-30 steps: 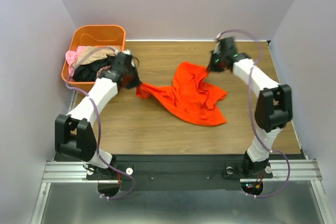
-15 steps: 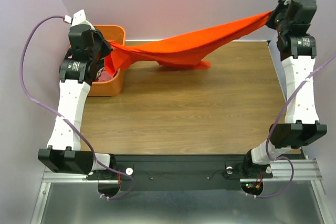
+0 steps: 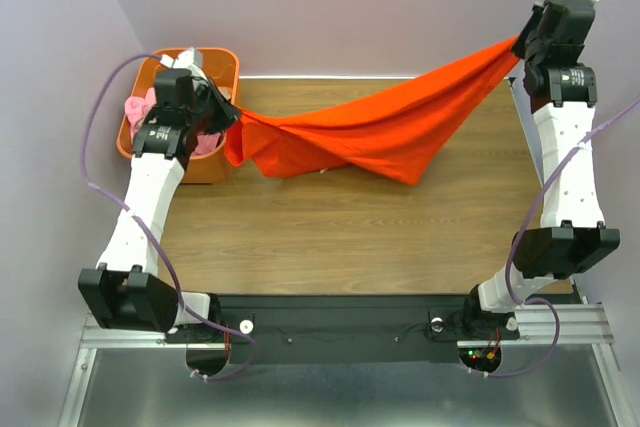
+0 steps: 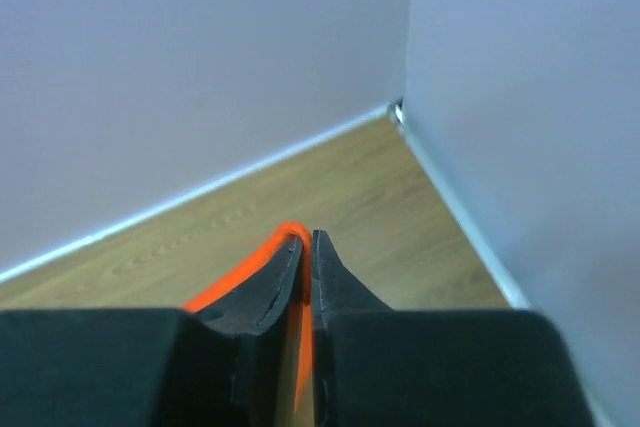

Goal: Fold and stack the t-shirts
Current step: Flatten the tshirt out

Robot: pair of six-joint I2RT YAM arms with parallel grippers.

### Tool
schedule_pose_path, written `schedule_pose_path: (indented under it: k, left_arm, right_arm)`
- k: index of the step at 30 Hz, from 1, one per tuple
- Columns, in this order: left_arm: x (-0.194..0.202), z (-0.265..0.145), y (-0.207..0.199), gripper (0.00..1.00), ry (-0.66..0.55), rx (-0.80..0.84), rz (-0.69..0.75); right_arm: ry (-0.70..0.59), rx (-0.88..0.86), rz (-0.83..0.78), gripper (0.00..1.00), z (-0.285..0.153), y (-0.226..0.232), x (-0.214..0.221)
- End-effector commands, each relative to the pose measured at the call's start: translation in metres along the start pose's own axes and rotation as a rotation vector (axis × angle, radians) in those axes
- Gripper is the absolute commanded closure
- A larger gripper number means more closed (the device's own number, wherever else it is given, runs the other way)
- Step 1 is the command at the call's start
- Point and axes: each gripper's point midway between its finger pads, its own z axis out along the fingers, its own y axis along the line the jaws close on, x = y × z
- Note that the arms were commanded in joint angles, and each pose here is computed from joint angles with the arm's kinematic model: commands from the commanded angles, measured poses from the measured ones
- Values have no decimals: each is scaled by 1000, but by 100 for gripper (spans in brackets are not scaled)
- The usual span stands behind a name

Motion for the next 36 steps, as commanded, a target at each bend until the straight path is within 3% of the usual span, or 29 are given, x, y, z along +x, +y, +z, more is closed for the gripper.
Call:
schedule_pose_path:
  k: [1, 4, 5, 6, 9, 13, 18, 21, 28, 36]
  left_arm:
    - [33, 24, -4, 100, 88, 67, 18]
    - [53, 38, -2, 100, 148, 69, 28]
    - [59, 40, -5, 100, 164, 78, 33]
    - [64, 43, -5, 100, 175, 78, 35]
    - [76, 53, -4, 100, 211, 73, 37]
    - [88, 62, 1, 100, 237, 52, 36]
    - [92, 65, 5, 100, 251, 39, 45]
    - [94, 66, 7, 100, 261, 36, 47]
    - [100, 69, 11, 100, 280, 26, 46]
    - [104, 71, 14, 100, 294, 22, 56]
  right_arm:
    - [105, 83, -24, 58, 18, -17, 50]
    - [225, 35, -13, 19, 16, -10, 92]
    - [246, -1, -1, 15, 7, -4, 98]
    - [337, -45, 7, 12, 2, 4, 135]
    - [453, -151, -23, 12, -28, 36, 186]
    - [710, -283, -18, 15, -82, 65, 284]
    - [919, -413, -109, 20, -134, 98, 354]
    - [1049, -425, -163, 22, -159, 92, 390]
    - [1187, -415, -207, 28, -197, 68, 432]
    - [1232, -448, -234, 31, -204, 72, 457]
